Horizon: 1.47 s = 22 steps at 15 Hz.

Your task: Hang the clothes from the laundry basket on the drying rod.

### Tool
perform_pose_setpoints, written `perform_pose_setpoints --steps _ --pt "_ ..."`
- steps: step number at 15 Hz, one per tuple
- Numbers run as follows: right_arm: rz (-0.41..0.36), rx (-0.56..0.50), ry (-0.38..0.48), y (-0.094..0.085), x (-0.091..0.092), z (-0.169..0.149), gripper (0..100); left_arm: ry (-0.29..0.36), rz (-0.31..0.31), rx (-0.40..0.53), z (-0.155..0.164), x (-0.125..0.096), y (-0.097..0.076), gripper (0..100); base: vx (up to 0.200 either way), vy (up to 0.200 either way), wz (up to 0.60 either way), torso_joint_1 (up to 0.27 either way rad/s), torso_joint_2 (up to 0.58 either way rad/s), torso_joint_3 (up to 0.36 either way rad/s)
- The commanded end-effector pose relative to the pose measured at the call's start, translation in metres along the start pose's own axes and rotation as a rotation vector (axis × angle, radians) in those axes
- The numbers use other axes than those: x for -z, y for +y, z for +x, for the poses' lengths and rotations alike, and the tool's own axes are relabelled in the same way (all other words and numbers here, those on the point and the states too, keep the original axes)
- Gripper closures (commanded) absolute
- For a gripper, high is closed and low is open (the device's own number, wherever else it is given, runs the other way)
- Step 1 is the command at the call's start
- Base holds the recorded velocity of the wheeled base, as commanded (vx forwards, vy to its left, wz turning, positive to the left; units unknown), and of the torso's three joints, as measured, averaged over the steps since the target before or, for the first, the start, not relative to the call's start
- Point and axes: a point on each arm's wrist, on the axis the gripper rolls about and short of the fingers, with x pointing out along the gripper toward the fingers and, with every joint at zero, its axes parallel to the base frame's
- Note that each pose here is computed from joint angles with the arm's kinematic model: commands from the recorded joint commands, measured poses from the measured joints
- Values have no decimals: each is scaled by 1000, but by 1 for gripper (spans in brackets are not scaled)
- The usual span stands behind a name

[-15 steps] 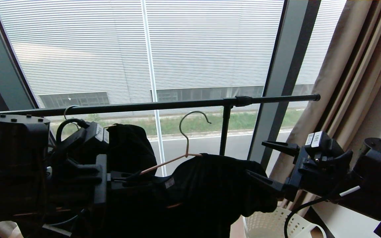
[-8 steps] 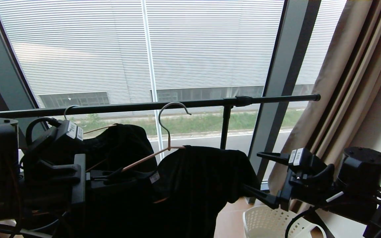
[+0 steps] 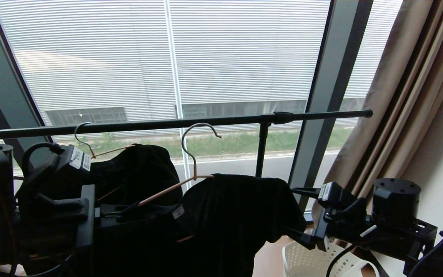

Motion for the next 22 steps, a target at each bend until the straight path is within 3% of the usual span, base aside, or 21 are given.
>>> perform_pose_setpoints --steps 1,2,10,19,20,22 --pt "3 2 4 -2 1 3 0 -2 4 5 -2 1 -3 100 0 0 0 0 0 0" --pt "5 9 2 -4 1 2 100 -3 5 4 -2 1 -4 100 0 0 0 0 0 0" --pt "26 217 -18 -56 5 -24 100 -15 -25 -5 -7 0 -7 100 0 0 0 0 0 0" --pt "36 222 -11 -53 6 -28 100 -11 -48 -12 -8 3 -6 100 0 0 0 0 0 0" --pt "28 220 -18 -52 3 -28 0 -12 -60 -14 -8 2 -6 100 0 0 0 0 0 0" --pt "10 212 -39 -46 -5 -32 0 -7 -80 -39 -12 7 -5 100 0 0 0 0 0 0"
